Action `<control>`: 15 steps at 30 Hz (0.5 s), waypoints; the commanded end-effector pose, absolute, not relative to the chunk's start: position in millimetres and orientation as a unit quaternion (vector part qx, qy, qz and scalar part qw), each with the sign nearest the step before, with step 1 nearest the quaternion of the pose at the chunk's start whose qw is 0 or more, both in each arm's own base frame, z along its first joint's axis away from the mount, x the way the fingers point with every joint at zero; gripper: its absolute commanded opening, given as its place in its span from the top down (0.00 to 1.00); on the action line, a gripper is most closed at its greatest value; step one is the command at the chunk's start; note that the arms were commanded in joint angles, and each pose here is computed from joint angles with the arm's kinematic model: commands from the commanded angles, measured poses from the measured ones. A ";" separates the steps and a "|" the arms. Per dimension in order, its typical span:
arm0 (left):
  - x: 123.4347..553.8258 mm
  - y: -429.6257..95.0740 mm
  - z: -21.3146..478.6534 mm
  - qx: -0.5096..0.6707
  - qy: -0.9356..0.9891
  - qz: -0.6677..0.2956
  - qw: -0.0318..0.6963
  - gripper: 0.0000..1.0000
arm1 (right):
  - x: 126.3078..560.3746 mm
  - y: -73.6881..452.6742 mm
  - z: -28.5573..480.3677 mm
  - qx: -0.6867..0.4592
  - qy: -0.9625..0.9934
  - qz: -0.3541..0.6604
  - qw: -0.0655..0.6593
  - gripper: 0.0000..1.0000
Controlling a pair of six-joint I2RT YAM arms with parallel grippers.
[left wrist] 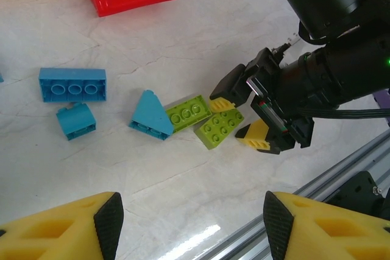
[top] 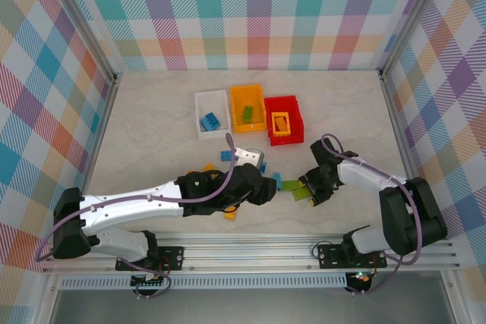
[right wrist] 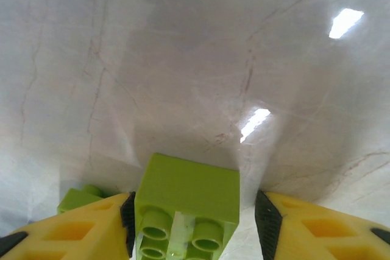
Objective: Sort the legos into containers by color
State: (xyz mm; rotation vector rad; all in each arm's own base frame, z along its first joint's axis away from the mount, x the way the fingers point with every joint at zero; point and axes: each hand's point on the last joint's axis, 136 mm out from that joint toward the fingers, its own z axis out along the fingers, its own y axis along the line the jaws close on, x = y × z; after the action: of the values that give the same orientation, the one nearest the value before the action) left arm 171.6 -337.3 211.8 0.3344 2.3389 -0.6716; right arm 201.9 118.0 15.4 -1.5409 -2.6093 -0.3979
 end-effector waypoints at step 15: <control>206.4 -235.5 307.2 0.001 0.864 -0.208 0.459 0.32 | 271.4 141.7 141.3 -0.259 -0.930 -0.132 -0.223 0.79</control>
State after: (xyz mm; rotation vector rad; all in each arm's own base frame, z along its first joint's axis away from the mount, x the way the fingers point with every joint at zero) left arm 190.9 -274.1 289.9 0.1204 2.1651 -0.6191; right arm 242.9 125.1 107.0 -1.2828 -3.1467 -0.4856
